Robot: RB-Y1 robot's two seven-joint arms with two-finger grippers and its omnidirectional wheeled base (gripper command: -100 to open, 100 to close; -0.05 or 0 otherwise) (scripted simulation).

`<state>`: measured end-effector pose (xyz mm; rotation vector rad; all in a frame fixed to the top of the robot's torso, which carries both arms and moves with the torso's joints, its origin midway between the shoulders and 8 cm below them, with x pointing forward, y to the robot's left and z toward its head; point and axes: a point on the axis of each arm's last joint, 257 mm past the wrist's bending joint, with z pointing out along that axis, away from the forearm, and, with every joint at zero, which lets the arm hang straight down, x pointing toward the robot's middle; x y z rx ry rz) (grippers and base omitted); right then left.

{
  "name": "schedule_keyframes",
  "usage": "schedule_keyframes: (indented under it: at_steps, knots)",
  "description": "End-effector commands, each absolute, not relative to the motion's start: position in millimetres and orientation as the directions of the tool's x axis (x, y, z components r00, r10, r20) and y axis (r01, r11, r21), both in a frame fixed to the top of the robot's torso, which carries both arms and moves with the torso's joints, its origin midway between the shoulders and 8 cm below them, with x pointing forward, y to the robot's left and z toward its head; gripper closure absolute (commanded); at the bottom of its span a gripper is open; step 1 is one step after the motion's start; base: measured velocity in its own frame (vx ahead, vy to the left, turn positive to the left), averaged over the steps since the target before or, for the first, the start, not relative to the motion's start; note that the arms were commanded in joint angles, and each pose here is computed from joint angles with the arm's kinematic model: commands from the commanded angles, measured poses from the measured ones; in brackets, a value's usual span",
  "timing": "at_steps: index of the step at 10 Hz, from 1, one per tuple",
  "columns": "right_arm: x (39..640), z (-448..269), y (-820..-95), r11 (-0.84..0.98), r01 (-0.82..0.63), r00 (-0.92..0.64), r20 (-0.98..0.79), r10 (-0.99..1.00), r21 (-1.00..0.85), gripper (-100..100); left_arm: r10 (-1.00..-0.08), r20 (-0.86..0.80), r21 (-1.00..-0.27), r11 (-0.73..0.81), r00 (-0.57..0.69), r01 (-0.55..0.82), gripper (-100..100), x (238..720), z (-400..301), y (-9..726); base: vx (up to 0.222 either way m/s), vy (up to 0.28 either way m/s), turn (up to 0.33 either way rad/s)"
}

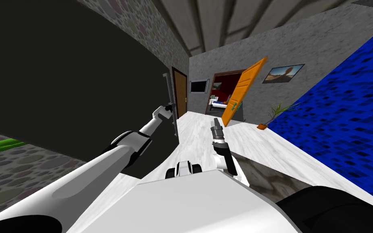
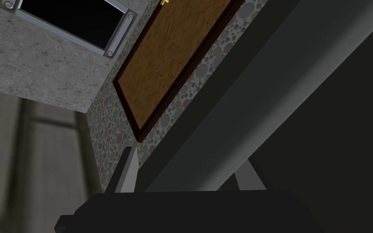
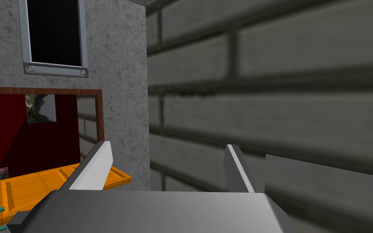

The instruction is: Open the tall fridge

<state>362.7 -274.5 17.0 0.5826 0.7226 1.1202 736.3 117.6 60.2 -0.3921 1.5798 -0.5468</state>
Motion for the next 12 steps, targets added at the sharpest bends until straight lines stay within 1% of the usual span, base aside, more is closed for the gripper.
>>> schedule_keyframes:
  at_steps: [1, 2, 3, 4, 6, 7, 9, 12]
  knots:
    - [363, 17, -275, 0.334, -0.589, 0.258, -0.221, 0.941, 0.736, 0, -0.559, -0.820, -0.572, 0.809, -0.125, 0.136, 100, 727, 65, 74, -0.231, 0.091, -0.123]
    - [363, 17, -275, 0.334, -0.589, 0.258, -0.221, 0.941, 0.736, 0, -0.554, -0.824, -0.565, 0.817, -0.120, 0.112, 100, 729, 60, 87, -0.108, 0.032, -0.059]
    - [363, 17, -275, 0.334, -0.589, 0.258, -0.221, 0.941, 0.736, 0, -0.542, -0.823, -0.566, 0.805, -0.169, 0.179, 100, 715, 57, 42, -0.133, 0.094, 0.034]
    - [363, 17, -275, 0.334, -0.589, 0.258, -0.221, 0.941, 0.736, 0, -0.542, -0.823, -0.566, 0.805, -0.169, 0.179, 100, 715, 57, 42, -0.175, 0.131, -0.042]
    - [363, 17, -275, 0.334, -0.589, 0.258, -0.221, 0.941, 0.736, 0, -0.530, -0.822, -0.568, 0.786, -0.208, 0.244, 100, 698, 59, 1, -0.194, 0.123, -0.023]
    - [363, 17, -275, 0.334, -0.589, 0.258, -0.221, 0.941, 0.736, 0, -0.530, -0.822, -0.568, 0.786, -0.208, 0.244, 100, 698, 59, 1, -0.127, 0.050, -0.013]
    - [363, 17, -275, 0.334, -0.589, 0.258, -0.221, 0.941, 0.736, 0, -0.514, -0.821, -0.570, 0.762, -0.249, 0.308, 100, 679, 61, -38, -0.122, 0.059, 0.025]
    - [363, 17, -275, 0.334, -0.589, 0.258, -0.221, 0.941, 0.736, 0, -0.482, -0.820, -0.572, 0.717, -0.309, 0.398, 100, 646, 63, -96, -0.185, 0.156, -0.015]
